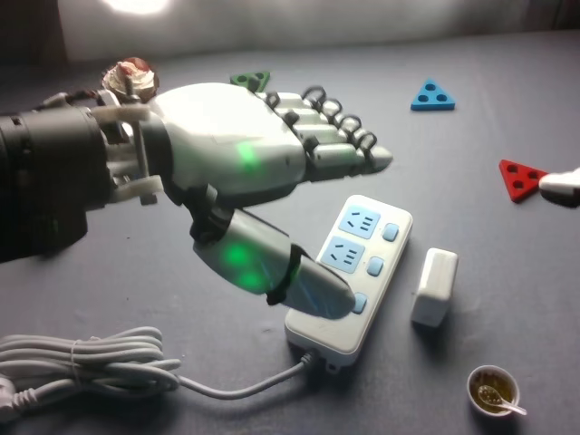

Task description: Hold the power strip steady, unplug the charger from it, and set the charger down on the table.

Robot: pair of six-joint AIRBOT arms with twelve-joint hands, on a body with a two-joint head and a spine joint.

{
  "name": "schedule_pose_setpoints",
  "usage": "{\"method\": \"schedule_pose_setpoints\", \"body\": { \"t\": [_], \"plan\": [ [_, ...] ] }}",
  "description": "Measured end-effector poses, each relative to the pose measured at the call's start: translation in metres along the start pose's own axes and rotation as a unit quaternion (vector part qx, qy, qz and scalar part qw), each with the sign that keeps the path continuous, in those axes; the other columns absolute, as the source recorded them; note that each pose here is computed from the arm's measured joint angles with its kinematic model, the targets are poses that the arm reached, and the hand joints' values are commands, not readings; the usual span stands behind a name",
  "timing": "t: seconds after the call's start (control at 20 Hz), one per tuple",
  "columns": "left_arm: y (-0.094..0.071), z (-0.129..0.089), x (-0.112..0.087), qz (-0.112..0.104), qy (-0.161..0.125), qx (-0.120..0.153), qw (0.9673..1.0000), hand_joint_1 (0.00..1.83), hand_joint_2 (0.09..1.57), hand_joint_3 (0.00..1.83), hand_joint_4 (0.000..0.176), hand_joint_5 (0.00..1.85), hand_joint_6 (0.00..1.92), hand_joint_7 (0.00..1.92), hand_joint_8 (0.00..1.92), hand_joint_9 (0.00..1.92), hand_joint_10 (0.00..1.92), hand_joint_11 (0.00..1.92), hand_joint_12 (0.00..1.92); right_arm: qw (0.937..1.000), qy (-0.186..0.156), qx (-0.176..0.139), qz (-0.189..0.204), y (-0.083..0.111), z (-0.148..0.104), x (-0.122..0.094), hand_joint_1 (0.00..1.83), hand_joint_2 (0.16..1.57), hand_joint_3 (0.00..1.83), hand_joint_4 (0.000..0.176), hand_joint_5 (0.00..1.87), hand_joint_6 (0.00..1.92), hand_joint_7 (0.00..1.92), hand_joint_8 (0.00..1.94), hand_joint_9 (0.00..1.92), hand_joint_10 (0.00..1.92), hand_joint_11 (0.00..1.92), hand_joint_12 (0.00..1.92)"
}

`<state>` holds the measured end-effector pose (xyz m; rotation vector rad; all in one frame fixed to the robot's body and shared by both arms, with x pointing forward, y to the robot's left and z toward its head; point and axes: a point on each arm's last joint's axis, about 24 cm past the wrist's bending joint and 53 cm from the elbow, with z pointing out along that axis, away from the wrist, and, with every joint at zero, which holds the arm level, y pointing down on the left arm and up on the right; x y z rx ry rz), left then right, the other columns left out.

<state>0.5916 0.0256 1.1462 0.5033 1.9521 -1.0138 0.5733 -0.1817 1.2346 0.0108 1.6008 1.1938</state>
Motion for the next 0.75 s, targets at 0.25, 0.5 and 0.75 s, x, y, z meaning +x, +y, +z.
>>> {"method": "schedule_pose_setpoints", "body": {
  "t": [0.25, 0.5, 0.75],
  "plan": [
    [-0.015, 0.001, -0.001, -0.002, -0.002, 0.016, 0.9999, 0.00, 0.95, 0.00, 0.000, 0.03, 0.00, 0.05, 0.00, 0.05, 0.00, 0.06, 0.02, 0.9999, 0.009, -0.014, -0.003, 0.003, -0.004, 0.002, 0.02, 1.05, 0.00, 0.000, 0.10, 0.00, 0.18, 0.00, 0.19, 0.00, 0.09, 0.29],
    [-0.020, 0.002, -0.004, -0.004, -0.005, 0.020, 0.9998, 0.00, 0.95, 0.00, 0.000, 0.04, 0.00, 0.07, 0.00, 0.07, 0.00, 0.06, 0.02, 0.9997, 0.019, -0.017, -0.006, 0.003, -0.006, 0.008, 0.00, 1.06, 0.00, 0.000, 0.10, 0.01, 0.18, 0.01, 0.20, 0.01, 0.12, 0.21],
    [-0.022, 0.002, -0.009, -0.002, -0.010, 0.022, 0.9997, 0.00, 0.95, 0.00, 0.000, 0.03, 0.00, 0.06, 0.00, 0.05, 0.00, 0.04, 0.01, 0.9994, 0.022, -0.025, -0.009, 0.006, -0.005, 0.010, 0.00, 1.10, 0.00, 0.000, 0.12, 0.00, 0.20, 0.00, 0.23, 0.00, 0.14, 0.19]
  ]
}}
